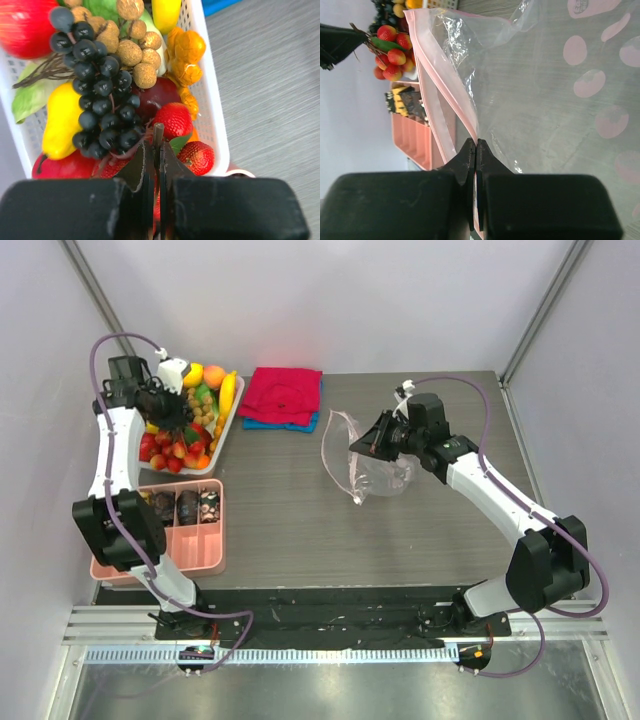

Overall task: Place the food in the zip-top bag and seal the zipper
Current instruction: Pick up the fake fruit from the bin, then place the fake fruit in the zipper food storage bag.

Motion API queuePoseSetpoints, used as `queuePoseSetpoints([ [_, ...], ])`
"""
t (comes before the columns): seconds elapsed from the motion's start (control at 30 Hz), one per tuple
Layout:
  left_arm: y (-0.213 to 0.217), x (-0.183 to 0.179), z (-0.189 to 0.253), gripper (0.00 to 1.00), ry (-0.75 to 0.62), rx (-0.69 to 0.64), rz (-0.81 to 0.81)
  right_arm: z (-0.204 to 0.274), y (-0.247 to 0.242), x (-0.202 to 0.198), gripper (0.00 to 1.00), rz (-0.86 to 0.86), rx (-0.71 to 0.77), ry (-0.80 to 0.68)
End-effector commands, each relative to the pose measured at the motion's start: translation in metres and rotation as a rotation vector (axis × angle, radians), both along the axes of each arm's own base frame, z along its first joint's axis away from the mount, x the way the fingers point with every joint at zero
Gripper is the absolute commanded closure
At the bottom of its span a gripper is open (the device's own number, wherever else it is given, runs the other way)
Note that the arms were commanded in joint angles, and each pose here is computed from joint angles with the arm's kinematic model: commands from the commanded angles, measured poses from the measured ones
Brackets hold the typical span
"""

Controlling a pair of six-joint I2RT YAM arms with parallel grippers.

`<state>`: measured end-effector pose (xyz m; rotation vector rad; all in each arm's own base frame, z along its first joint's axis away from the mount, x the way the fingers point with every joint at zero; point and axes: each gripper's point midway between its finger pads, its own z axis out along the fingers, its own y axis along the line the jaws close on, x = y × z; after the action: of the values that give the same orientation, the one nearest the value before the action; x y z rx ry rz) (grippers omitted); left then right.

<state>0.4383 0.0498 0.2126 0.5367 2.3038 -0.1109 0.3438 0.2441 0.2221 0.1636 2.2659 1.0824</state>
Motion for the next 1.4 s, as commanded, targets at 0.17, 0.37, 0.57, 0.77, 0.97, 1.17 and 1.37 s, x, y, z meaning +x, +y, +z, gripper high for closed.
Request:
queuePoseSetpoints([
  [0.17,-0.019,-0.026,0.124,1.0,-0.253,-0.083,0.051,0.066,0.023,0.004,0.99,0.007,0.281,-0.021],
  [0.37,-0.041,-0.042,0.183,1.0,-0.373,-0.212,0.053,0.072,0.032,0.002,0.99,0.003,0.402,0.048],
  [0.57,-0.084,-0.06,0.241,1.0,-0.455,-0.459,-0.035,0.071,0.039,0.0,0.99,0.019,0.503,0.102],
  [0.77,-0.165,-0.077,0.282,1.0,-0.509,-0.639,-0.268,0.068,0.043,-0.001,0.99,0.032,0.546,0.128],
  [0.97,-0.267,-0.101,0.294,1.0,-0.469,-0.784,-0.519,0.063,0.042,-0.002,0.99,0.033,0.547,0.126],
  [1.17,-0.331,-0.119,0.315,1.0,-0.37,-1.002,-0.676,0.06,0.042,-0.003,0.99,0.04,0.541,0.116],
  [1.37,-0.364,-0.123,0.289,1.0,-0.197,-1.162,-0.702,0.059,0.041,-0.003,0.99,0.058,0.556,0.109],
])
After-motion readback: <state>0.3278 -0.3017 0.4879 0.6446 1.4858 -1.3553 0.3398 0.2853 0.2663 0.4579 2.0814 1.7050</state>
